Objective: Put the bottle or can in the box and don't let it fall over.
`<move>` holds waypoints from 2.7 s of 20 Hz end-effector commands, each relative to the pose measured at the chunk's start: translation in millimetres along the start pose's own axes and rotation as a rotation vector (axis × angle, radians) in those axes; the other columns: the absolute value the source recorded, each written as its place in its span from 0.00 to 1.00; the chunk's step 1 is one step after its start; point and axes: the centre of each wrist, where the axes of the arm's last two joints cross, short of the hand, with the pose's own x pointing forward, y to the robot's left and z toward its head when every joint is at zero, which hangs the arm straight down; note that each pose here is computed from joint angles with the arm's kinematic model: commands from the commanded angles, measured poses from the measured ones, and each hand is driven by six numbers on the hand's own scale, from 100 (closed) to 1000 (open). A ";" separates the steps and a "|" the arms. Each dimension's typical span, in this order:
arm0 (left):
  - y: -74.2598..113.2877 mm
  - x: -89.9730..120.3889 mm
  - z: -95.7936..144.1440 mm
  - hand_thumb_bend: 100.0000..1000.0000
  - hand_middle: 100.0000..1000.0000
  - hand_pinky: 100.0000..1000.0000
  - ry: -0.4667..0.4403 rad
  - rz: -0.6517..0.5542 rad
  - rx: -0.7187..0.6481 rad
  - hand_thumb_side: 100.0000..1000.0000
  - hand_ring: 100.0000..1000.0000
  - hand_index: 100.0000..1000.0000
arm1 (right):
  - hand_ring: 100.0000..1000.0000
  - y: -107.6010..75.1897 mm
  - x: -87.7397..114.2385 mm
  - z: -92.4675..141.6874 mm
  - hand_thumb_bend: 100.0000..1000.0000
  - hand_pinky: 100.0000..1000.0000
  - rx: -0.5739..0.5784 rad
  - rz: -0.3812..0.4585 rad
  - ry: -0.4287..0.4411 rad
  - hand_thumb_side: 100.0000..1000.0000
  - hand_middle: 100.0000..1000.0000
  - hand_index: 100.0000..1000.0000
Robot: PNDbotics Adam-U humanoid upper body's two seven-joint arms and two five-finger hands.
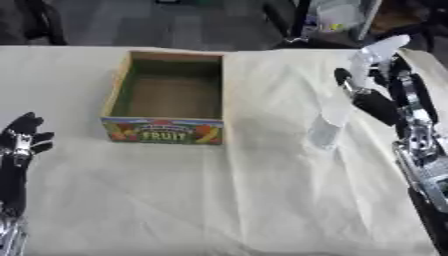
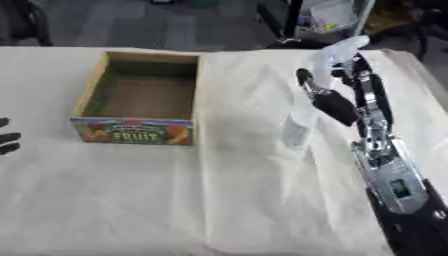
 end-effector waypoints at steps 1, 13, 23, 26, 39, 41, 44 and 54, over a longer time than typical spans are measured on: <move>1.2 7.4 -2.3 0.32 0.78 0.74 -0.030 -0.013 -0.011 0.80 0.71 0.88 | 0.79 -2.5 14.6 -4.5 0.42 0.89 -0.022 0.004 -0.039 0.35 0.74 0.95; 1.1 7.6 -2.4 0.32 0.78 0.74 -0.031 -0.014 -0.013 0.80 0.71 0.88 | 0.75 2.2 21.3 -9.1 0.44 0.87 -0.091 0.012 -0.003 0.30 0.70 0.92; 0.9 7.5 -2.5 0.33 0.78 0.74 -0.031 -0.014 -0.015 0.80 0.71 0.88 | 0.67 4.8 24.8 -9.7 0.38 0.83 -0.113 0.017 0.017 0.07 0.61 0.88; 0.9 7.5 -2.5 0.33 0.78 0.74 -0.031 -0.014 -0.015 0.80 0.71 0.88 | 0.66 5.6 25.7 -9.5 0.35 0.82 -0.109 0.016 0.020 0.00 0.60 0.87; 1.0 7.0 -2.2 0.33 0.78 0.74 -0.031 -0.014 -0.016 0.80 0.71 0.88 | 0.66 5.3 26.0 -7.1 0.24 0.82 -0.080 -0.008 0.027 0.00 0.60 0.87; 1.1 7.0 -2.2 0.33 0.78 0.74 -0.031 -0.014 -0.016 0.80 0.71 0.88 | 0.66 4.9 26.2 -6.8 0.25 0.81 -0.087 -0.012 0.026 0.00 0.59 0.87; 1.1 6.9 -2.1 0.33 0.78 0.74 -0.031 -0.014 -0.016 0.80 0.71 0.88 | 0.66 3.8 26.2 -6.1 0.25 0.81 -0.098 -0.016 0.026 0.00 0.59 0.86; 0.9 6.9 -1.9 0.33 0.78 0.74 -0.034 -0.012 -0.021 0.80 0.71 0.88 | 0.53 2.0 24.6 -6.0 0.17 0.72 -0.130 -0.034 0.047 0.00 0.47 0.74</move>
